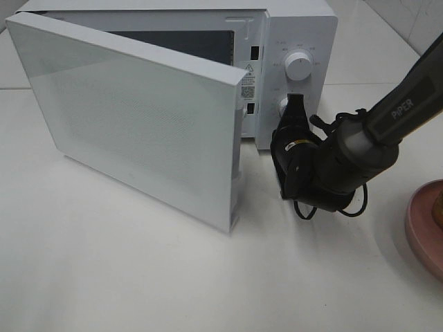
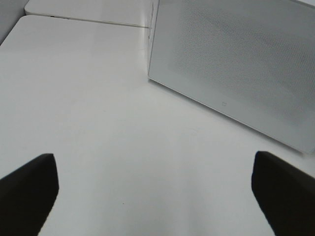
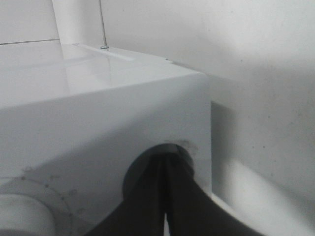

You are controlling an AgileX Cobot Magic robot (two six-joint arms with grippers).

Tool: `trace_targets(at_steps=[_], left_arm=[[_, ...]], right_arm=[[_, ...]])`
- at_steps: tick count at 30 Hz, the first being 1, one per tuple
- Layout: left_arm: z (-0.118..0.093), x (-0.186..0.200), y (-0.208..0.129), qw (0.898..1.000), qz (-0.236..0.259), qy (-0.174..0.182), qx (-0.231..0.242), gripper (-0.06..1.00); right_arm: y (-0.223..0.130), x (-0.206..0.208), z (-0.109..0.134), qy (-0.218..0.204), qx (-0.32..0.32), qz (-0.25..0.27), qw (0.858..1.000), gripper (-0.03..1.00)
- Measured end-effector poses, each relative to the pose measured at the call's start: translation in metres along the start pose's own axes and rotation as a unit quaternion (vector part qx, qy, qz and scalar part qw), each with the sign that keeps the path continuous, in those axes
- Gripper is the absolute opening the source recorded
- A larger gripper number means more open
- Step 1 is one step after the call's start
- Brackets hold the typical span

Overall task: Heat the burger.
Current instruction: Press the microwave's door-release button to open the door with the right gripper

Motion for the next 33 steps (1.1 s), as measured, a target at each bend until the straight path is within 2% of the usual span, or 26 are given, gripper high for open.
trace_targets(at_steps=[22, 33], left_arm=[[0.0, 0.0, 0.0, 1.0, 0.0, 0.0, 0.0, 0.99], [0.0, 0.0, 0.0, 1.0, 0.0, 0.0, 0.0, 0.99]], right_arm=[[0.002, 0.006, 0.003, -0.001, 0.021, 0.004, 1.0, 0.02], [0.005, 0.021, 0.007, -0.02, 0.049, 0.034, 0.998, 0.02]])
Point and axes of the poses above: a point on each arm's last joint axis where the gripper is mounted, x pointing back along that axis away from the gripper, z along the wrist's bending axis when the last joint is at zero, y = z × x, the point moved 3 cm from there along -x, pointing out along that axis toward the gripper, and after that the axes turned 6 degrees about x, right-handed, at the moved point
